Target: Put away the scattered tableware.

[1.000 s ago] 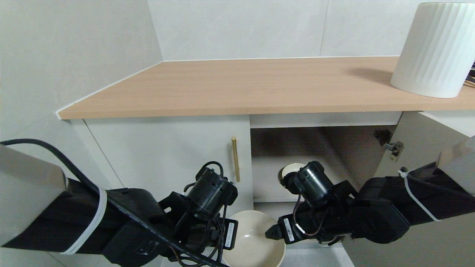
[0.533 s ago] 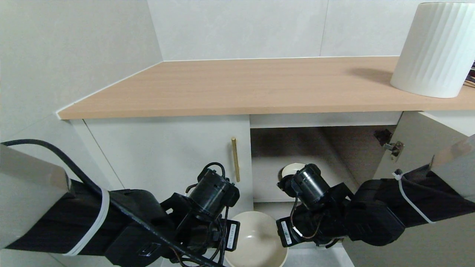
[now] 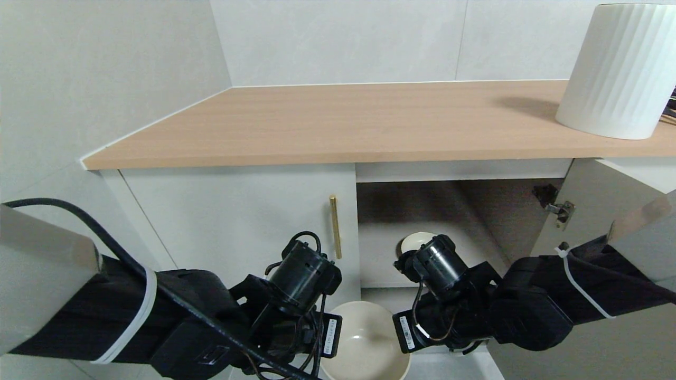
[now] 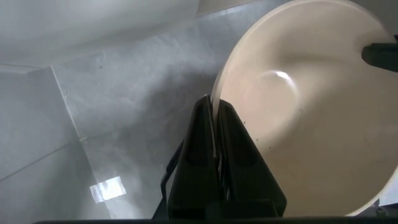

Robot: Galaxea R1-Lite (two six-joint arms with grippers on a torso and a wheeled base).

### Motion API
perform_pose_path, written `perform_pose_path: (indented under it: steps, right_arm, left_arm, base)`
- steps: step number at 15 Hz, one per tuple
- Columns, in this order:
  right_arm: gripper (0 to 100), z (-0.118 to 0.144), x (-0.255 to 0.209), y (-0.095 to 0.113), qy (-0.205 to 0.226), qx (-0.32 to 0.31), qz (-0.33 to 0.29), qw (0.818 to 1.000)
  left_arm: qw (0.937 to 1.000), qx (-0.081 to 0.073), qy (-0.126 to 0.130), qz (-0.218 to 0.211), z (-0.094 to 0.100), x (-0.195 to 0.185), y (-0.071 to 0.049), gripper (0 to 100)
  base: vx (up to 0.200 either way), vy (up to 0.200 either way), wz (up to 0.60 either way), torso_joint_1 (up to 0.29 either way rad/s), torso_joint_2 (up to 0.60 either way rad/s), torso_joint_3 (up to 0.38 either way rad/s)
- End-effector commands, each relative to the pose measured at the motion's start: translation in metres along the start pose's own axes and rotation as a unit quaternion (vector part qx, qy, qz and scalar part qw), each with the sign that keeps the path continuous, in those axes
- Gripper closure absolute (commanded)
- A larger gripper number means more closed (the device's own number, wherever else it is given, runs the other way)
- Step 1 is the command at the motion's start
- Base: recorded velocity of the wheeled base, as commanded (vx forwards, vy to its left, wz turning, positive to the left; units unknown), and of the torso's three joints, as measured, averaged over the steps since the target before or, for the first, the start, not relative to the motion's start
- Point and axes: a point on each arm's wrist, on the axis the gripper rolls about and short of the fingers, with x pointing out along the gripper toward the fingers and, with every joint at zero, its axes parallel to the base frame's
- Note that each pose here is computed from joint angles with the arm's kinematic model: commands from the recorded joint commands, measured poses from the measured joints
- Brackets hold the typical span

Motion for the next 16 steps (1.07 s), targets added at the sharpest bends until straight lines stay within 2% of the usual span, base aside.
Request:
perform_pose_path:
  steps: [1, 3, 4, 12, 16]
  right_arm:
    - [100, -0.001, 0.001, 0.0, 0.002, 0.0, -0.001, 1.0]
    - [100, -0.001, 0.002, -0.001, 0.003, 0.0, -0.002, 1.0]
    - [100, -0.001, 0.002, 0.0, 0.003, 0.0, -0.002, 1.0]
    - [100, -0.004, 0.008, -0.005, 0.012, -0.002, -0.016, 1.0]
    - [100, 0.015, 0.017, -0.041, -0.019, 0.026, -0.103, 0.994]
  left_arm:
    - [1.0, 0.0, -0.001, 0.001, 0.0, 0.0, 0.0, 100]
    - [1.0, 0.001, 0.0, 0.001, 0.0, 0.0, 0.0, 100]
    - [1.0, 0.0, 0.0, 0.001, 0.0, 0.0, 0.0, 0]
    - [1.0, -0.001, -0.002, 0.001, 0.0, -0.001, 0.0, 0]
    - [1.0, -0.001, -0.004, 0.001, 0.001, -0.002, 0.0, 0]
  base:
    - [0.0, 0.0, 0.0, 0.0, 0.0, 0.0]
    - [0.0, 0.0, 0.0, 0.0, 0.0, 0.0]
    - [0.0, 0.0, 0.0, 0.0, 0.0, 0.0]
    - [0.0, 0.0, 0.0, 0.0, 0.0, 0.0]
    - [0.0, 0.0, 0.0, 0.0, 0.0, 0.0]
